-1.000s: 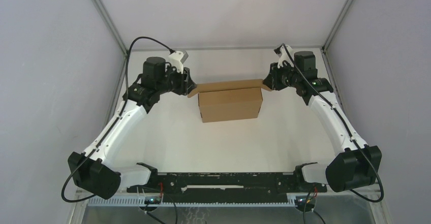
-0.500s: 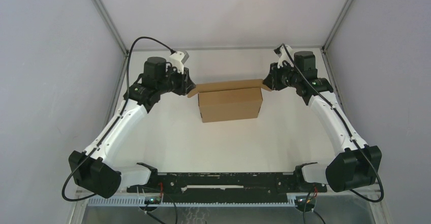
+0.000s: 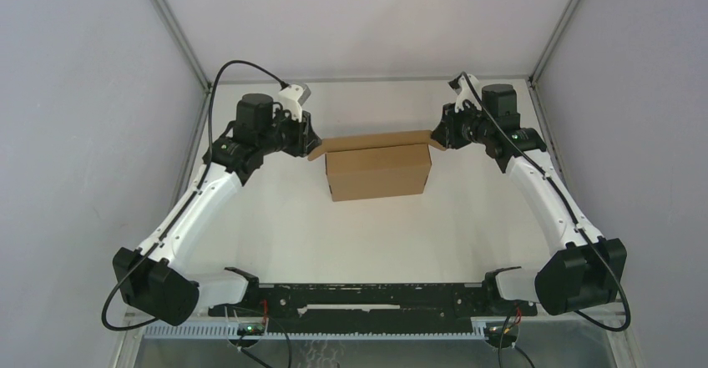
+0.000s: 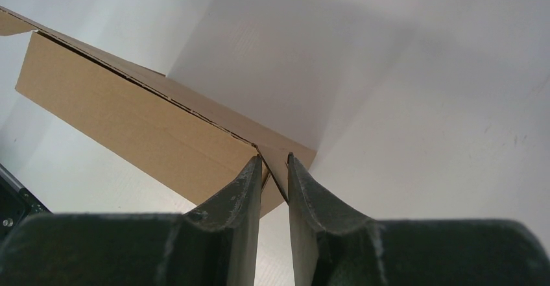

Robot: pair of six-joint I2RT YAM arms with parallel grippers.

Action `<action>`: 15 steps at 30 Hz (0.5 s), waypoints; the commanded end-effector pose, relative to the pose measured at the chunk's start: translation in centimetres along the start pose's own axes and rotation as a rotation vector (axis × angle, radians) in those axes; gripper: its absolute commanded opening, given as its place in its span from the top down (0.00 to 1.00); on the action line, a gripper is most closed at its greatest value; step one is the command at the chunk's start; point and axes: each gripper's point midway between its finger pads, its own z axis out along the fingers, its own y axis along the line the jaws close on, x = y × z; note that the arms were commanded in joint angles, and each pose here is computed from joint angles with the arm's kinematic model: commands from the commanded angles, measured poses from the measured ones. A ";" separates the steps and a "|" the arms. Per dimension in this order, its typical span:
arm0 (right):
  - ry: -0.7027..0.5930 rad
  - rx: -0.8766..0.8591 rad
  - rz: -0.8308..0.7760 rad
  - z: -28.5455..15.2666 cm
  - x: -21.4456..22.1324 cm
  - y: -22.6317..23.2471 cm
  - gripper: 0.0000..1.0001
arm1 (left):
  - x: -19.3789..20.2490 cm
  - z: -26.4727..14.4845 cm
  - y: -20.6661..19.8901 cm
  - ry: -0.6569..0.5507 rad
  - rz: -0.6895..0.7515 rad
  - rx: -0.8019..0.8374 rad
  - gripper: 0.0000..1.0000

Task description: Fold the paper box

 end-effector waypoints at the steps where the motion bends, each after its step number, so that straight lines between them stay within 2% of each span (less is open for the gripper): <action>1: -0.034 -0.014 -0.036 0.1 -1.0 0.3 0.71 | -1.3 -0.5 -0.7 -0.031 0.036 0.026 0.66; 4: -0.033 -0.015 -0.035 0.1 -1.0 0.4 0.71 | -1.1 -0.4 -0.6 -0.025 0.036 0.024 0.65; 9: -0.033 -0.014 -0.035 0.1 -1.0 0.3 0.71 | -0.9 -0.5 -0.5 -0.018 0.040 0.016 0.57; 15: -0.031 -0.017 -0.036 0.1 -1.0 0.4 0.71 | -0.6 -0.3 -0.5 -0.009 0.036 0.022 0.60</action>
